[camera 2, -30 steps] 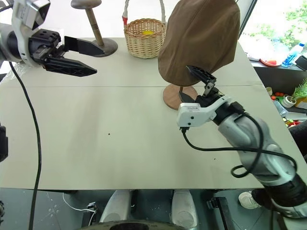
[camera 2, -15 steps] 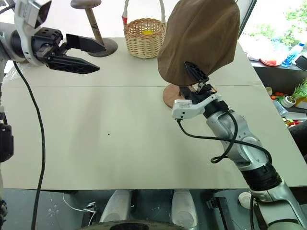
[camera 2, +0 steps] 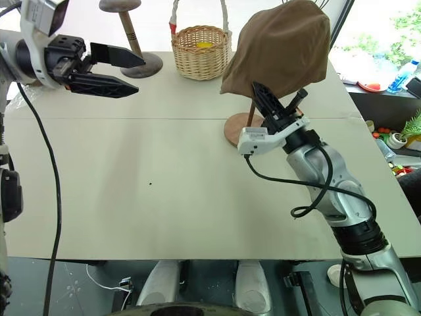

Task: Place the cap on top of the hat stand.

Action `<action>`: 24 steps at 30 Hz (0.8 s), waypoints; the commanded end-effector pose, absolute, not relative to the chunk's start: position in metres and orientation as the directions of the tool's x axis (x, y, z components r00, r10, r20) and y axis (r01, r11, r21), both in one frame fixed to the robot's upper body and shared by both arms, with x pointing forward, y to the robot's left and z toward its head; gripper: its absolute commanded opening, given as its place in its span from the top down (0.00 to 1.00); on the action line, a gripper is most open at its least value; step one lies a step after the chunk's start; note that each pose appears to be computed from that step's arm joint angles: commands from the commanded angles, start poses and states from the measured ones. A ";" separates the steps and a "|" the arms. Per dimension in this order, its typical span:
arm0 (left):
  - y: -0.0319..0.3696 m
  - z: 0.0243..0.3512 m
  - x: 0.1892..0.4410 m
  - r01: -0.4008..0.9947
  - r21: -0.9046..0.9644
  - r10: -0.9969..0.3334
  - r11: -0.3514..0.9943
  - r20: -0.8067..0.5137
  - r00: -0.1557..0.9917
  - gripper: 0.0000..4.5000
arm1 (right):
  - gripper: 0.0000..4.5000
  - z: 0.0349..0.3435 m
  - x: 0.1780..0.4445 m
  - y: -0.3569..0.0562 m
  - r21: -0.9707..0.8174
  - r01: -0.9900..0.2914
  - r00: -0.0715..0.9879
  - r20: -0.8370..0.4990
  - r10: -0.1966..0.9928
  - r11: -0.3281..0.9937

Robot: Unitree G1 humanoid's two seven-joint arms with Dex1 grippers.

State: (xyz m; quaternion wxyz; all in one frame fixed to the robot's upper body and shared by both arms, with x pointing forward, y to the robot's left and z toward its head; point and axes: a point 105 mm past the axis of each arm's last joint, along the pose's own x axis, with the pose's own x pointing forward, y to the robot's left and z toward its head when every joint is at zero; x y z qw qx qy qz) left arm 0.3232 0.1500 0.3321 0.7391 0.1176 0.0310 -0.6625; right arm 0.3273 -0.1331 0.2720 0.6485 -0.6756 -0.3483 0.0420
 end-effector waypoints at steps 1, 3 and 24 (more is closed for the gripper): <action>0.154 0.343 0.319 0.977 0.189 -0.975 0.103 -0.177 0.137 0.03 | 1.00 0.321 0.308 -0.133 -0.843 0.525 0.661 0.491 0.567 0.118; 0.154 0.343 0.319 0.976 0.192 -0.975 0.103 -0.175 0.137 0.03 | 1.00 0.327 0.304 -0.128 -0.841 0.529 0.632 0.482 0.606 0.117; 0.162 0.347 0.317 0.962 0.223 -0.967 0.155 -0.167 0.194 0.03 | 1.00 0.367 0.308 -0.163 -0.877 0.252 0.488 0.481 0.728 0.410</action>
